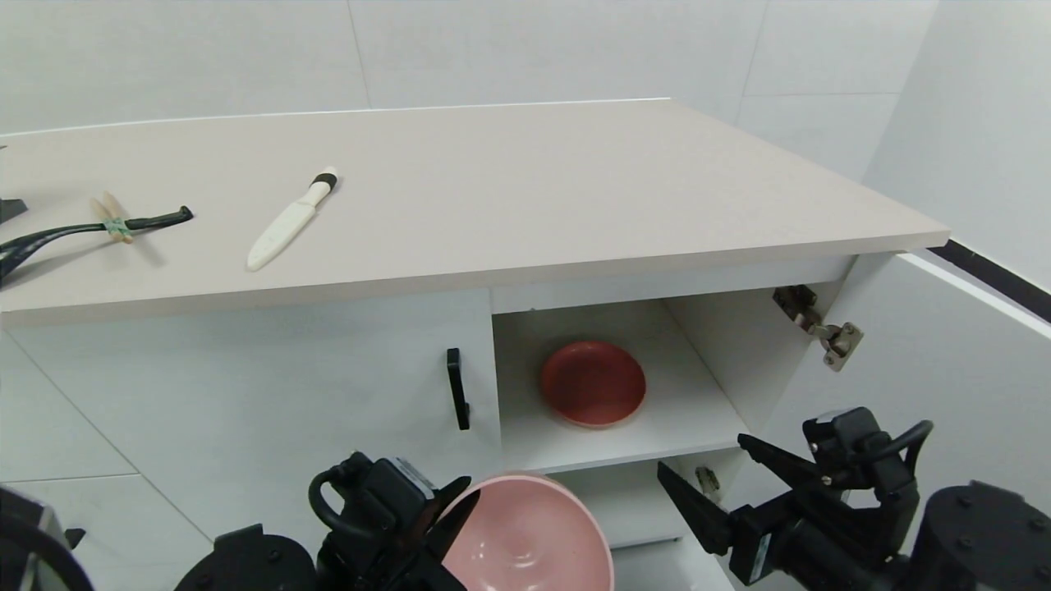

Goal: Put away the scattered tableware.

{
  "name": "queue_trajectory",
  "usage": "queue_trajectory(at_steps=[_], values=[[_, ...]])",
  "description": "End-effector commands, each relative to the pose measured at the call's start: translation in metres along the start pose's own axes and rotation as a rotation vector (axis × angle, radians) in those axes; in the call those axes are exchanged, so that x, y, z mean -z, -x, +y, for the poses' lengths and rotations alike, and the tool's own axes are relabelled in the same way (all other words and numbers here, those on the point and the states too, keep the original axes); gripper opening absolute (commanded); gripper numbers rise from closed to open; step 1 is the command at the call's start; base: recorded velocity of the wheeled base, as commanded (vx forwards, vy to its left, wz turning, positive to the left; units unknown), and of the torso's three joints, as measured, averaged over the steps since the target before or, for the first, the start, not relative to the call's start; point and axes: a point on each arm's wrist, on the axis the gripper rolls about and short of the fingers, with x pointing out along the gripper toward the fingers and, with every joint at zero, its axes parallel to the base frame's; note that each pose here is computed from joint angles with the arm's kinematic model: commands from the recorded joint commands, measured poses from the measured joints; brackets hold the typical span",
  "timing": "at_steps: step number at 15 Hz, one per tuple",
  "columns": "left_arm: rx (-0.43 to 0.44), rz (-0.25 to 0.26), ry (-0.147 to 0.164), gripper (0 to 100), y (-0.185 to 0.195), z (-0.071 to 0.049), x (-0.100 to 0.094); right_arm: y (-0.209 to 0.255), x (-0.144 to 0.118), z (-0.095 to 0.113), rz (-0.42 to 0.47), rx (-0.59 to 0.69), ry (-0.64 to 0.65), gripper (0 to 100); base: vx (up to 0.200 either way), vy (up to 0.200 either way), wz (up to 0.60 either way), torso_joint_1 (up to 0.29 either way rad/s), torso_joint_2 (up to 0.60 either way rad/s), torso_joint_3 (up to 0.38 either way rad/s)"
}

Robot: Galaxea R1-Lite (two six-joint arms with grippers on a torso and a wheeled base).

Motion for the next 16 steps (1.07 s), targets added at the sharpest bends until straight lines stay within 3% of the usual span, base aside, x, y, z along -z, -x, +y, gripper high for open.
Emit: queue_trajectory(at_steps=[1, 4, 5, 8, 12, 16], values=[[-0.014, -0.045, -0.028, 0, -0.018, -0.005, -0.009, 0.009, -0.011, 0.000, -0.056, -0.017, -0.020, 100, 0.000, 0.000, 0.00, 0.000, 0.00, 0.000], [-0.004, 0.012, -0.112, 0, -0.039, -0.015, 0.007, 0.010, -0.013, -0.001, -0.072, 0.006, -0.022, 100, 0.000, 0.000, 0.00, 0.000, 0.00, 0.000], [-0.006, 0.007, -0.124, 0, -0.046, -0.018, 0.007, 0.009, -0.013, -0.001, -0.071, 0.018, -0.021, 100, 0.000, 0.000, 0.00, 0.000, 0.00, 0.000], [-0.005, -0.038, -0.118, 0, -0.071, -0.030, 0.003, 0.009, -0.011, -0.001, -0.066, 0.025, -0.020, 100, 0.000, 0.000, 0.00, 0.000, 0.00, 0.000], [-0.022, -0.059, -0.106, 0, -0.086, -0.032, 0.001, 0.003, -0.004, -0.001, -0.028, 0.035, -0.006, 100, 0.000, 0.000, 0.00, 0.000, 0.00, 0.000], [-0.056, -0.173, -0.073, 0, -0.114, -0.036, -0.021, 0.001, -0.001, -0.002, -0.015, 0.043, -0.007, 100, 0.000, 0.000, 0.00, 0.000, 0.00, 0.000]])
